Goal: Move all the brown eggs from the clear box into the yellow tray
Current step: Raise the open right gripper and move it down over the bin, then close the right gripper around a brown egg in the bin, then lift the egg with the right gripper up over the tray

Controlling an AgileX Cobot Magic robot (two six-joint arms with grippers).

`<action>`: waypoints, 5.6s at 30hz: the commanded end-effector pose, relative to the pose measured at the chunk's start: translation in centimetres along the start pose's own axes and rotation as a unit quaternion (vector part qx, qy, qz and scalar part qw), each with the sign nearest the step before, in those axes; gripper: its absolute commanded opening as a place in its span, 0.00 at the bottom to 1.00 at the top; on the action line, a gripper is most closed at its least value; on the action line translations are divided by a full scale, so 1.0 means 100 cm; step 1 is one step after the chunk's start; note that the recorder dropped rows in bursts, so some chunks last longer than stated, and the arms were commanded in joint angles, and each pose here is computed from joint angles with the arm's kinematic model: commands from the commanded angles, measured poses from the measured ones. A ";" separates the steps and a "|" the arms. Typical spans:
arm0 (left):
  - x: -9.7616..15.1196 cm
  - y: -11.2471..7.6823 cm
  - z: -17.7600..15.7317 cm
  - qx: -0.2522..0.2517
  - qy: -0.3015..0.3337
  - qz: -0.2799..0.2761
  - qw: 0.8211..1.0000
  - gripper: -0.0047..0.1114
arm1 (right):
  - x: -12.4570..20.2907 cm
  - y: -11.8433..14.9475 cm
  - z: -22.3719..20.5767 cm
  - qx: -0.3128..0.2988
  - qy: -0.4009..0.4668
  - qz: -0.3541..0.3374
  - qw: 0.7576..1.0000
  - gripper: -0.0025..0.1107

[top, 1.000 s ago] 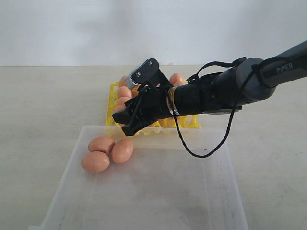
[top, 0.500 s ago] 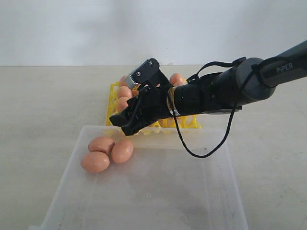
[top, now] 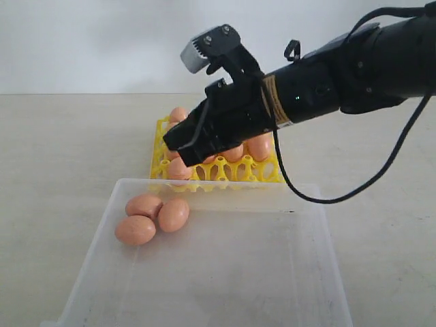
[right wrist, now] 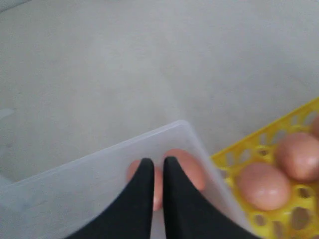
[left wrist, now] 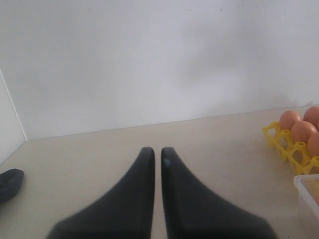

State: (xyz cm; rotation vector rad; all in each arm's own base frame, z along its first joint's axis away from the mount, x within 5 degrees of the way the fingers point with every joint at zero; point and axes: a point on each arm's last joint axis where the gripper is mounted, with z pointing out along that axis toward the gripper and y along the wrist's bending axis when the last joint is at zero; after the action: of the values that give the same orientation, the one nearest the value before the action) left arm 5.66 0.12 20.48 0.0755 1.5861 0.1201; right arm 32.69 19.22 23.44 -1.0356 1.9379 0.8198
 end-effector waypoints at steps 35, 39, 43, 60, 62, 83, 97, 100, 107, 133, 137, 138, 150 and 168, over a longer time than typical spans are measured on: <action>0.001 0.000 0.000 0.003 -0.002 0.000 1.000 0.08 | -0.030 0.086 0.079 -0.003 0.411 -0.133 0.902 0.03; 0.001 0.000 0.000 0.003 -0.002 0.000 1.000 0.08 | -0.038 0.084 0.095 -0.052 0.395 -0.201 0.895 0.07; 0.001 0.000 0.000 0.003 -0.001 0.000 1.000 0.08 | -0.037 0.081 0.104 -0.072 0.375 -0.270 0.884 0.37; 0.000 0.000 0.000 0.002 -0.004 0.000 1.000 0.08 | -0.023 0.066 0.146 -0.034 0.304 -0.281 0.910 0.43; 0.000 0.000 0.000 0.002 -0.004 0.000 1.000 0.08 | -0.019 0.065 0.149 -0.035 0.309 -0.280 0.908 0.43; 0.000 0.000 0.000 0.003 -0.003 0.000 1.000 0.08 | 0.002 0.050 0.169 -0.007 0.326 -0.309 0.894 0.43; 0.001 0.000 0.000 0.003 -0.003 0.000 1.000 0.08 | 0.018 0.045 0.181 -0.007 0.338 -0.296 0.893 0.43; 0.001 0.000 0.000 0.003 -0.003 0.000 1.000 0.08 | 0.020 0.043 0.179 0.001 0.351 -0.293 0.889 0.42; 0.001 0.000 0.000 0.003 -0.003 0.000 1.000 0.08 | 0.025 0.039 0.173 0.019 0.397 -0.281 0.874 0.17; 0.001 0.000 0.000 0.003 -0.003 0.000 1.000 0.08 | -0.024 0.069 0.147 0.000 0.290 -0.013 0.957 0.02; 0.001 0.000 0.000 0.003 -0.003 0.000 1.000 0.08 | -0.029 0.059 0.142 -0.049 0.240 0.092 0.965 0.02; 0.001 0.000 0.000 0.003 -0.003 0.000 1.000 0.08 | -0.028 0.054 0.141 -0.065 0.228 0.119 0.964 0.02; 0.000 0.000 0.000 0.002 -0.004 0.000 1.000 0.08 | 0.000 0.043 0.046 -0.067 0.069 0.192 0.977 0.02; 0.001 0.000 0.000 0.003 -0.002 0.000 1.000 0.08 | -0.045 0.014 -0.096 0.453 0.063 -0.464 0.759 0.02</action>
State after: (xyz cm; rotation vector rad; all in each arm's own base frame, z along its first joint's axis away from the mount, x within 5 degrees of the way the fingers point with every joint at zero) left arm 5.66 0.12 20.48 0.0755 1.5861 0.1201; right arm 30.10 13.95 30.92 -0.9238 1.5629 -0.4074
